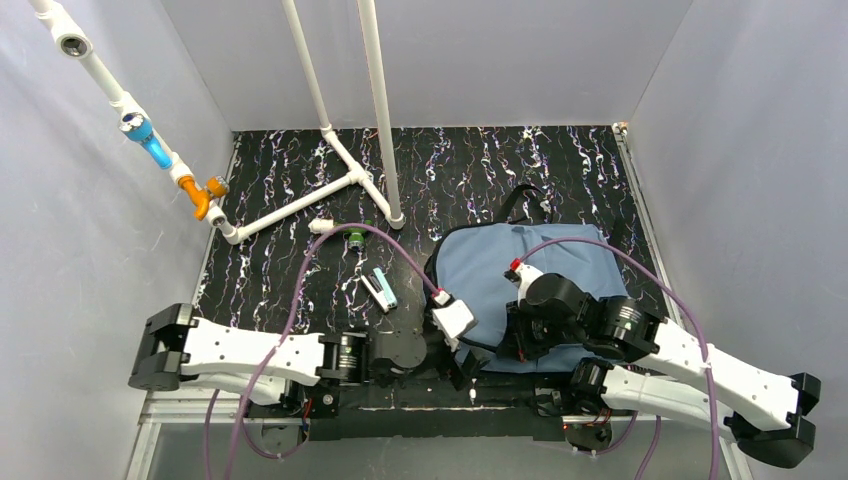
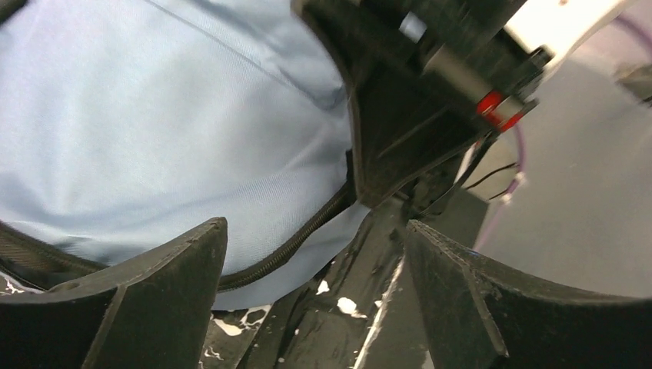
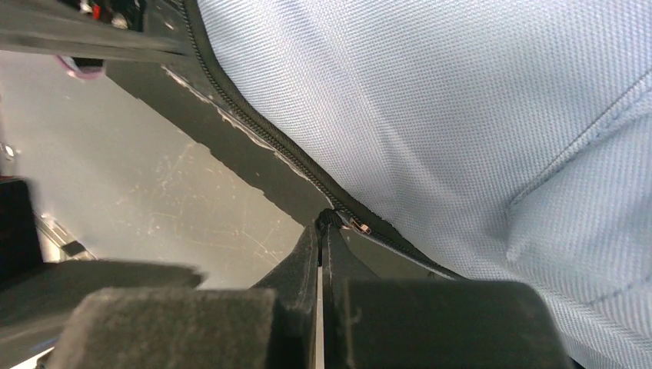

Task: Pack the student bag
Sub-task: Zip the student bag at the center of the board.

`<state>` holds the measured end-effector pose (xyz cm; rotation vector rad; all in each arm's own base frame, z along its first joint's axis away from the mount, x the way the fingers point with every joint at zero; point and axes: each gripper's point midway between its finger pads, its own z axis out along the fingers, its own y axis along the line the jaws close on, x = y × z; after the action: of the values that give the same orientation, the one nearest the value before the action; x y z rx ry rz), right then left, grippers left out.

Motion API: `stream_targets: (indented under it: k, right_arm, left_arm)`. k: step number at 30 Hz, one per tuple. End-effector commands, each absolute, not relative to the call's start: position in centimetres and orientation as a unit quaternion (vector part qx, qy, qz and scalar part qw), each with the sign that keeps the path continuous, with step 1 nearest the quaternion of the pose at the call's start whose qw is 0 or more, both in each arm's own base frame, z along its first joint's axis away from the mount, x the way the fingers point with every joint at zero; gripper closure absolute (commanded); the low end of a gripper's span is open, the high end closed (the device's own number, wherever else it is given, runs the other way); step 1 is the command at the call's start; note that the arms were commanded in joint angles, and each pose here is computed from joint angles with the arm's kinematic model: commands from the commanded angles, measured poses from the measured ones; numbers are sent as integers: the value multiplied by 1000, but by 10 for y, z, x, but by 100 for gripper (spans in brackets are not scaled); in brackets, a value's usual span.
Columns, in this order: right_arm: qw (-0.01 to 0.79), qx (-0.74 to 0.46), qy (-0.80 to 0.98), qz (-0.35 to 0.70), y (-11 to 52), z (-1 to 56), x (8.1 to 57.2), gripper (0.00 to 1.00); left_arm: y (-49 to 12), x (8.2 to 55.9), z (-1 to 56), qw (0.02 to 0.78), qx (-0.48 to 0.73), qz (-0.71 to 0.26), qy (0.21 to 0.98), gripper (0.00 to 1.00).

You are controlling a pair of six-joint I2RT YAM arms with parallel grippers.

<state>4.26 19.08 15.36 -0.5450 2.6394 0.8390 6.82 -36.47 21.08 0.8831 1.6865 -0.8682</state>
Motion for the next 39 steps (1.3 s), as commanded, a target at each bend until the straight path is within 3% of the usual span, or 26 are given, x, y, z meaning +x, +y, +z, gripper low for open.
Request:
stream_targets:
  k: [1,8,14,17,18,19,20,22,26,28,35,39]
  right_arm:
    - [214,-172,883,380,213,196,51,99]
    - [268,-164,860,403,224,210,68,99]
    - [276,-198,816,468,271,226,73,99]
    - [267,-215,827,446,274,214,75,99]
    - [262,-214,843,418,267,204,77,95]
    - [259,-212,859,387,258,194,80,77]
    - [254,-210,875,355,248,185,82,69]
    - [245,-209,897,303,228,173,83,60]
    - [238,-200,906,288,207,179,75,30]
    - [251,-187,902,296,201,189,75,23]
    - [309,-134,896,288,179,211,89,21]
    - [307,-136,896,290,179,208,88,33]
  left_arm:
    - [-375,82,219,530,342,-347,694,21]
    - [-381,82,214,490,269,-402,725,44]
    - [-352,79,213,494,235,-442,711,40]
    - [-335,83,211,502,215,-443,711,37]
    - [-331,85,211,505,210,-444,710,35]
    - [-326,86,211,507,201,-444,711,34]
    - [-322,89,211,507,188,-444,715,32]
    - [-316,94,208,503,159,-433,731,30]
    - [-314,97,201,480,144,-405,765,25]
    - [-318,97,201,468,152,-392,777,25]
    - [-321,111,194,438,161,-294,834,35]
    - [-335,117,195,442,180,-281,833,38]
